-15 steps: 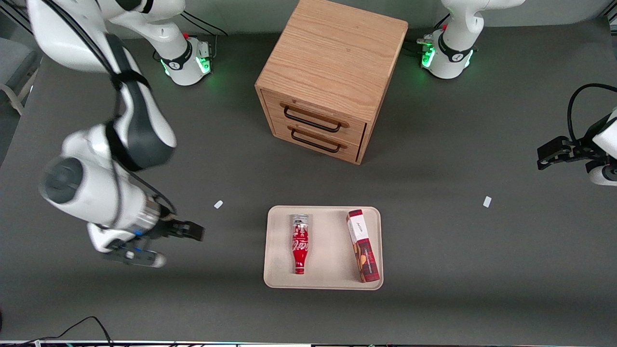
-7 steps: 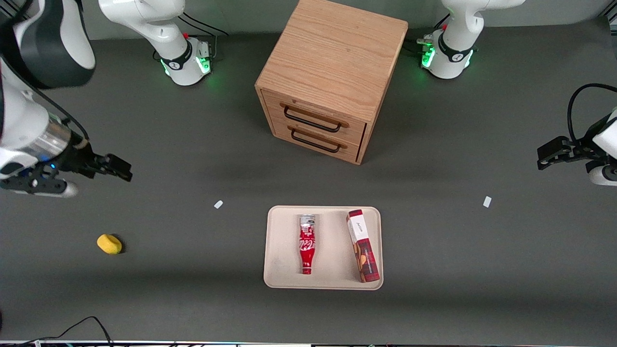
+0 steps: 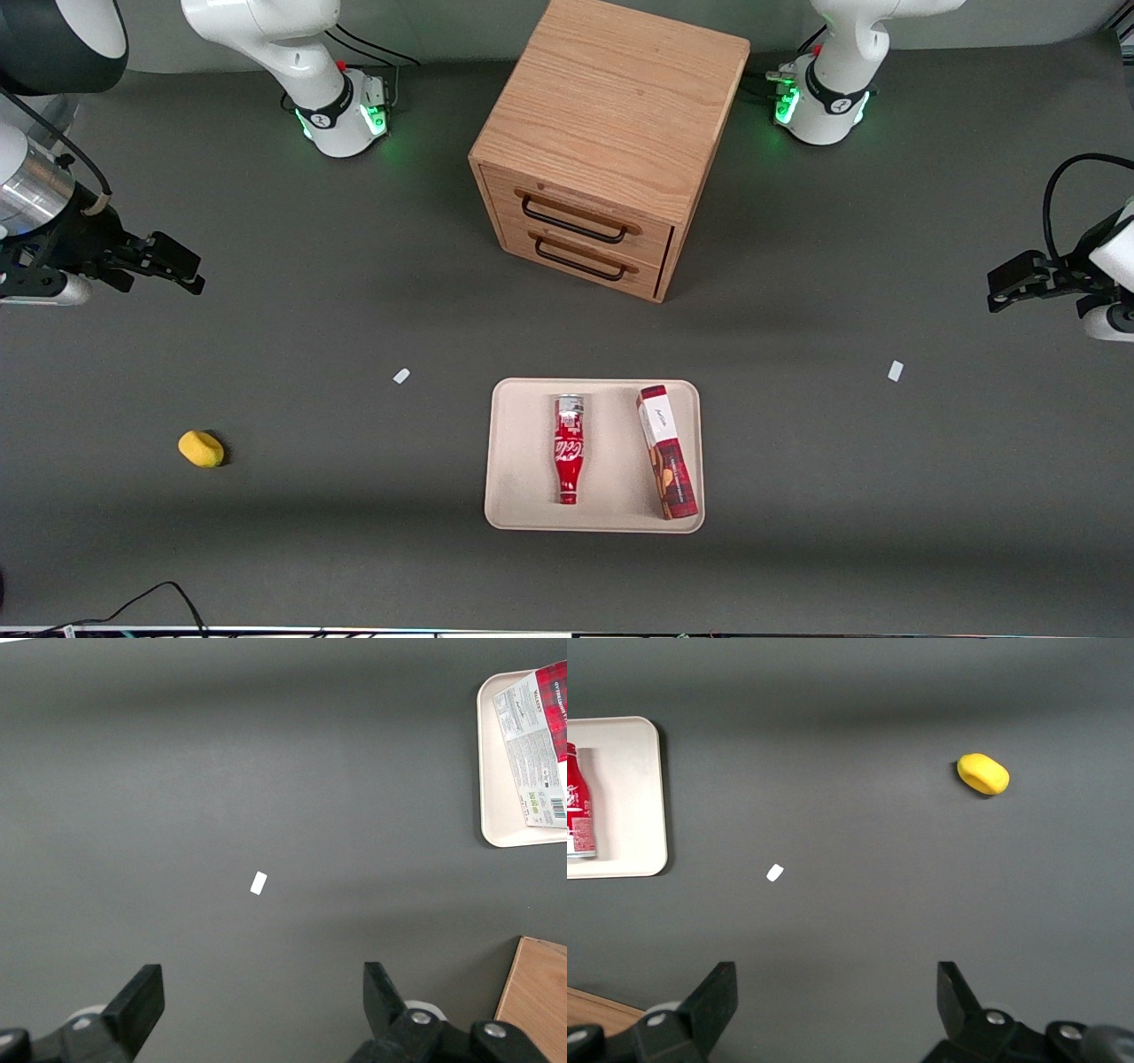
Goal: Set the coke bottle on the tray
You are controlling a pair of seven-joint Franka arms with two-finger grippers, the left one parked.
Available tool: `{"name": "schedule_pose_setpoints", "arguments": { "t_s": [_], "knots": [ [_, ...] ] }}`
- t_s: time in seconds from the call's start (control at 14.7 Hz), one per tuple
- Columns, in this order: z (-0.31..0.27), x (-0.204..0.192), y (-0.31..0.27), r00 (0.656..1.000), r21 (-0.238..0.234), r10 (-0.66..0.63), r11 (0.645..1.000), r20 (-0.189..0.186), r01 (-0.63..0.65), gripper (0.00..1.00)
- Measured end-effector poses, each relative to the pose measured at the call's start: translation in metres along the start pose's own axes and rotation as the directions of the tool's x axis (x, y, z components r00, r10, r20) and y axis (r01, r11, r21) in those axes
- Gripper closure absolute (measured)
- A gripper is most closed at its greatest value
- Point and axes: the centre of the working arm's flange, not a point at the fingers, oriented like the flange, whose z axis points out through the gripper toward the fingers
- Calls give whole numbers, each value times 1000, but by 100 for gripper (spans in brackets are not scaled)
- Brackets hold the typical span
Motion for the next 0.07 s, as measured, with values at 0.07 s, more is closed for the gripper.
{"name": "schedule_pose_setpoints", "arguments": {
  "t_s": [0.07],
  "knots": [
    [0, 0, 0, 1000, 0, 0, 1000, 0, 0, 0]
  ]
}}
